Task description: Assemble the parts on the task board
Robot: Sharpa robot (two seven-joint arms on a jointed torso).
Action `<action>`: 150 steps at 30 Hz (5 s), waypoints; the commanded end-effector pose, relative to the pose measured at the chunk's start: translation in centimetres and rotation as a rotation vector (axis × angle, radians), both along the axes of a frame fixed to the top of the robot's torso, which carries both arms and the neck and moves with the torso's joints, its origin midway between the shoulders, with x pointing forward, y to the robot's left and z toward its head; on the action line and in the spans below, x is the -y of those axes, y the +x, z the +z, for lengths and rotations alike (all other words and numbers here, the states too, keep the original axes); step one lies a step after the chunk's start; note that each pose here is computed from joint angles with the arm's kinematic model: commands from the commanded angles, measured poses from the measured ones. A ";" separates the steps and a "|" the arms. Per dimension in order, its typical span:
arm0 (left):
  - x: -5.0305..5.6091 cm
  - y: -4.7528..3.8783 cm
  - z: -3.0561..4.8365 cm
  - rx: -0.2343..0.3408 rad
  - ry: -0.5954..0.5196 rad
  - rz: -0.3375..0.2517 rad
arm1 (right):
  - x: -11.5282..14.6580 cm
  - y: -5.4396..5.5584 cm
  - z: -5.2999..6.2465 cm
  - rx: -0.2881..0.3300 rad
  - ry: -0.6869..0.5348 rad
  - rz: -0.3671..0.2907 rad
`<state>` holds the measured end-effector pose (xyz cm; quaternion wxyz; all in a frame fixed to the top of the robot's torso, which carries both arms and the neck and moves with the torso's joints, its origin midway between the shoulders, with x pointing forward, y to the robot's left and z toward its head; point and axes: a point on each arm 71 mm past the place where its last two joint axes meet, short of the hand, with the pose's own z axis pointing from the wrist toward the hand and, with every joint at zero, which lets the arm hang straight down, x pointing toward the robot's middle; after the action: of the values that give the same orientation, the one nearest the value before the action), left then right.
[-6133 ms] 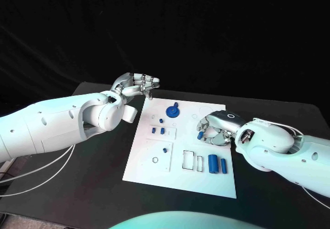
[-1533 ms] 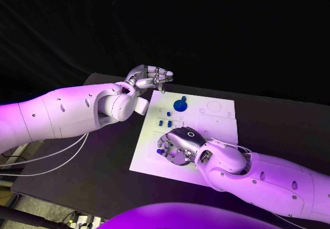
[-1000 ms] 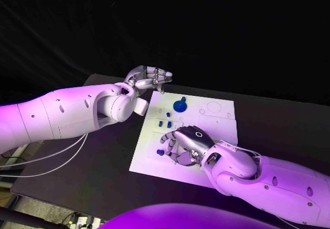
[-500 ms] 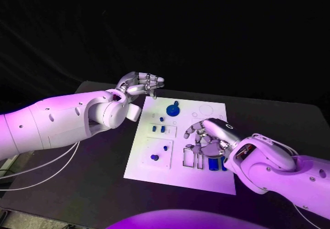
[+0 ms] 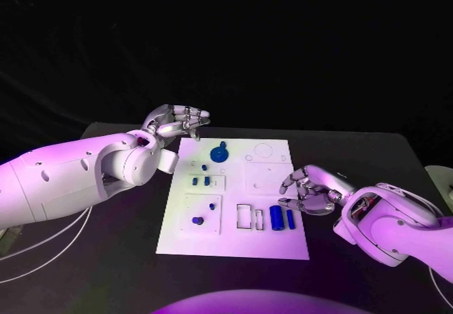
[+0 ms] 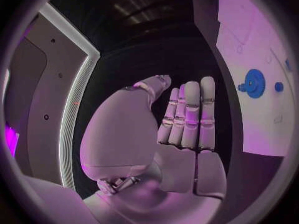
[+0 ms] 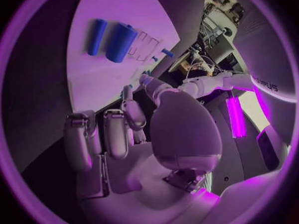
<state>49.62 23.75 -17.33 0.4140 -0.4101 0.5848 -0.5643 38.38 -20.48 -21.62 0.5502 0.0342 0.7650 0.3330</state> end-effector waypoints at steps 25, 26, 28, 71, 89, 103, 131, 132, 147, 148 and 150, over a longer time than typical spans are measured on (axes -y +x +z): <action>0.3 -0.42 0.07 0.002 -0.018 -0.034 | -0.8 -1.6 -3.1 -0.067 -0.142 -0.109; 0.3 -0.42 0.07 0.002 -0.018 -0.034 | -0.9 -1.6 -3.2 -0.070 -0.145 -0.107; 0.2 -0.43 0.07 0.001 -0.018 -0.034 | -1.0 -1.6 -3.4 -0.077 -0.150 -0.104; 0.2 -0.58 -0.04 -0.020 -0.014 -0.051 | -4.1 -2.1 -5.9 -0.104 -0.258 -0.046; 0.1 -0.56 -0.08 -0.025 -0.012 -0.050 | -3.8 -2.7 -4.3 -0.149 -0.048 -0.135; 0.2 -0.57 -0.09 -0.026 -0.012 -0.052 | -5.8 -2.8 -3.3 -0.202 0.012 -0.097; 0.4 -0.64 -0.08 -0.031 -0.012 -0.058 | -8.6 -1.2 -4.5 -0.165 -0.153 -0.023; 0.4 -0.64 -0.09 -0.032 -0.012 -0.058 | -8.6 -1.1 -4.5 -0.160 -0.156 -0.025; 0.3 -0.67 -0.08 -0.033 -0.011 -0.057 | -8.9 -0.9 -4.4 -0.108 -0.171 -0.020; 0.3 -0.67 -0.08 -0.033 -0.010 -0.057 | -8.9 -0.9 -4.4 -0.108 -0.171 -0.018; 0.3 -0.67 -0.08 -0.033 -0.010 -0.057 | -9.0 -0.9 -4.3 -0.108 -0.170 -0.015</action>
<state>49.02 23.73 -17.52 0.3916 -0.4094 0.5990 -0.5659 37.53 -11.67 -26.03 0.5073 0.0248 0.8201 0.2636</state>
